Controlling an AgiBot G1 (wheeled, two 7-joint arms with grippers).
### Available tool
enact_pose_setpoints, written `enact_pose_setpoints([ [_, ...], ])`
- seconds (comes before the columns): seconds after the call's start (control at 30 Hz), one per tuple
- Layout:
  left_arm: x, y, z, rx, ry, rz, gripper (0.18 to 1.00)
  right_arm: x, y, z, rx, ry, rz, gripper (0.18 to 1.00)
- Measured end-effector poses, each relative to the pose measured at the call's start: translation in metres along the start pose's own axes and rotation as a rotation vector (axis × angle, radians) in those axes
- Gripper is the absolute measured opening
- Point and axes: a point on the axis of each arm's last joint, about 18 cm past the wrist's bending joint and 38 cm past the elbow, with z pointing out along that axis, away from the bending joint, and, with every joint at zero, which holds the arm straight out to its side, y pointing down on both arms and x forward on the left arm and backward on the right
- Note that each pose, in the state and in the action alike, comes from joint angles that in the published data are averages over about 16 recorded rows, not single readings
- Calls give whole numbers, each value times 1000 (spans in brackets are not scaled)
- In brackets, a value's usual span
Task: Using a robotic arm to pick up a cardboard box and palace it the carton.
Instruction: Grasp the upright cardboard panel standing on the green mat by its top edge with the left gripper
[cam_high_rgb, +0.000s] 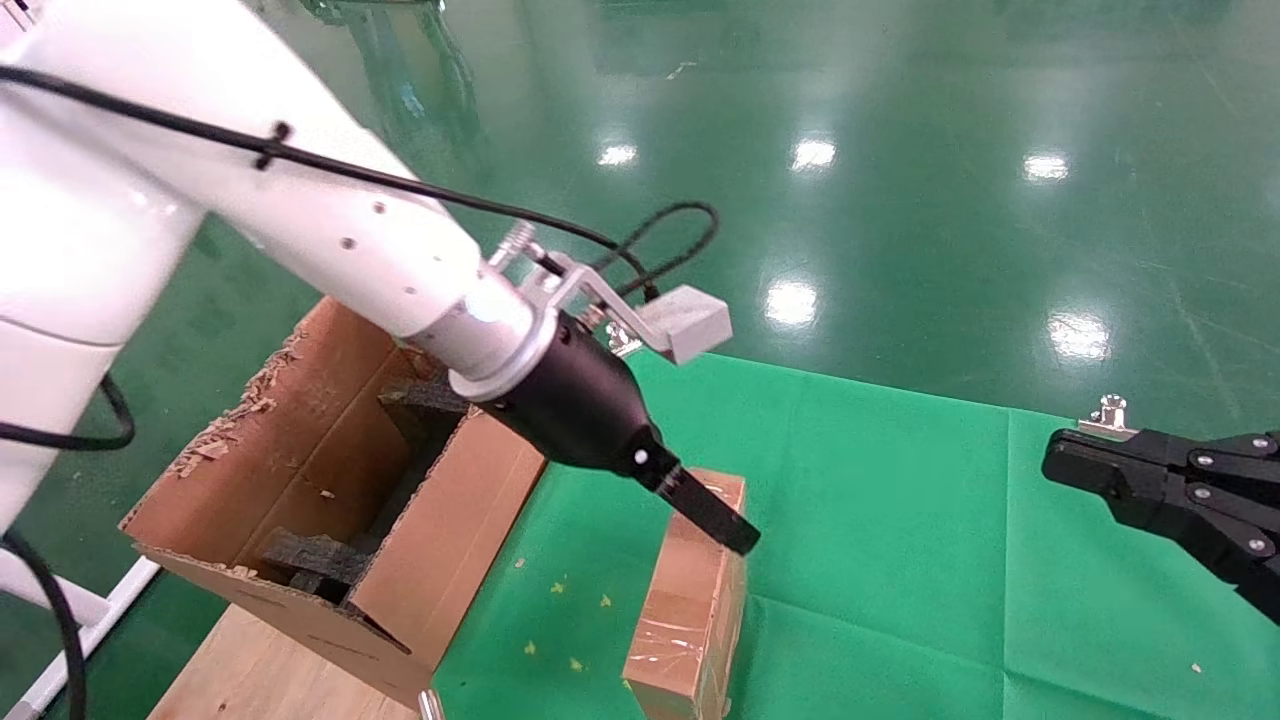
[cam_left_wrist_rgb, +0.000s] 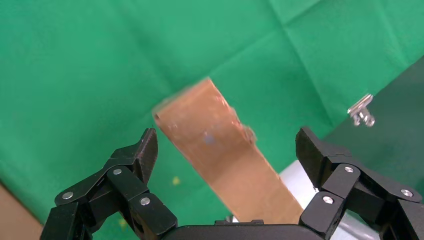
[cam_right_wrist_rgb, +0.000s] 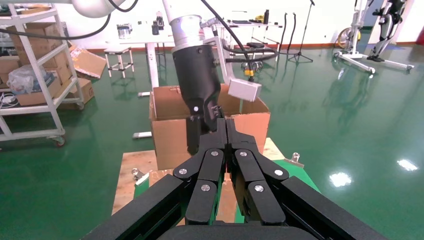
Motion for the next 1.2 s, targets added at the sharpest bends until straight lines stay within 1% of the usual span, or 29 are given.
enact_pose_setpoints([
  [0.27,18,-3,16,-113,-59,-27,1001,0,0,0,0,0,0,196],
  [0.5,26,-1,29,-172,-91,-36,1001,0,0,0,0,0,0,191],
  [0.8,27,2,39,-202,-109,-40,1001,0,0,0,0,0,0,191],
  [1.1,24,3,41,-211,-120,-43,1001,0,0,0,0,1,0,199],
  [1.2,24,3,41,-210,-119,-43,996,0,0,0,0,1,0,214],
])
